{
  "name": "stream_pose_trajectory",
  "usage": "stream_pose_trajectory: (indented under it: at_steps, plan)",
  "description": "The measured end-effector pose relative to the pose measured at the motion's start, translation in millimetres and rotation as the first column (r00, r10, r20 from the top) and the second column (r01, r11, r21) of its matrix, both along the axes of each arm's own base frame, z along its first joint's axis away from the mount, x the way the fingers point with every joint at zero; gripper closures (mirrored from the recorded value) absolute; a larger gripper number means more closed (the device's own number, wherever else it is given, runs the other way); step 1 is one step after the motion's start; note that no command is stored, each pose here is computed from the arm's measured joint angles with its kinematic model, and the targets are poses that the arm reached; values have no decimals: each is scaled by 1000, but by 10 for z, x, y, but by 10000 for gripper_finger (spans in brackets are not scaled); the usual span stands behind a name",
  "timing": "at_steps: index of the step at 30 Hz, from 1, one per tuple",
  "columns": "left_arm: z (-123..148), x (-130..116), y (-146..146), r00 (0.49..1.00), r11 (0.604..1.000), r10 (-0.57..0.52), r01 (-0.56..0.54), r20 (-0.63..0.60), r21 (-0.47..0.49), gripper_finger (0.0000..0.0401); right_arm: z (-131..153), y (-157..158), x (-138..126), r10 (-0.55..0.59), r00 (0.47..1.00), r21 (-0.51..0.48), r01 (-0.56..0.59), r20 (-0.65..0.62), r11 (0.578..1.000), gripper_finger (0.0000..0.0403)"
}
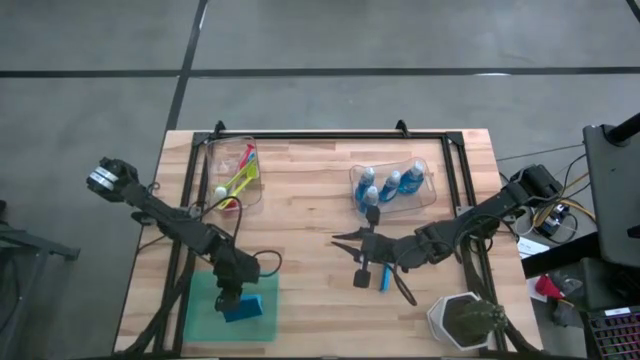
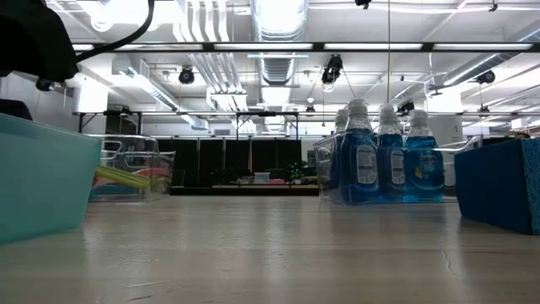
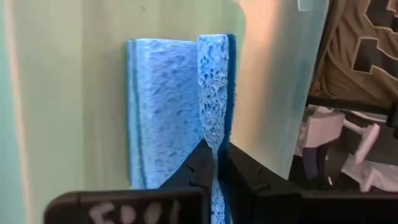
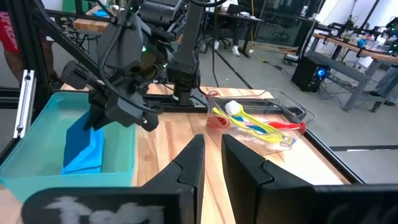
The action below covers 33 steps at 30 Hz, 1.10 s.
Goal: Pick & Place Kitchen Sink Supplies
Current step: Stack the blue sponge on top of the blue sponge in the green bin
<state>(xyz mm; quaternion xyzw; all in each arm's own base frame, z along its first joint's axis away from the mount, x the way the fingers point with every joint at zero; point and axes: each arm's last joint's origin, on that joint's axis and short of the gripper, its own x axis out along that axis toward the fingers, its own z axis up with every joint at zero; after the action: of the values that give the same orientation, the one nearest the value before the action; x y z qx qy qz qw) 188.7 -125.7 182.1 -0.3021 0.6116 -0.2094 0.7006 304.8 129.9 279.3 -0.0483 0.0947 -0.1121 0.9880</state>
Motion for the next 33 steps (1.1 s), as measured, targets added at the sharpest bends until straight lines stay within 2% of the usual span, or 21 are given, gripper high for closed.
stream_pose_trajectory:
  at_steps: [7,13,23,29,33]
  plan:
    - [-2,5,6,1000,1000,15,-15,10,19,323,-1,-3,1,-1,1000,0,1,0,1000,355]
    - [3,-1,1,999,999,34,-34,-42,-17,291,-3,-3,0,-3,1000,13,3,2,1000,355]
    - [6,8,15,997,998,52,-54,-60,-26,256,-7,-3,-1,-6,1000,24,5,4,1000,345]
    - [15,4,12,997,998,39,-42,-71,-46,254,-8,-51,19,-41,999,126,38,26,991,329]
    - [19,4,17,996,997,23,-29,-82,-67,258,-34,-78,23,-53,999,135,52,4,989,315]
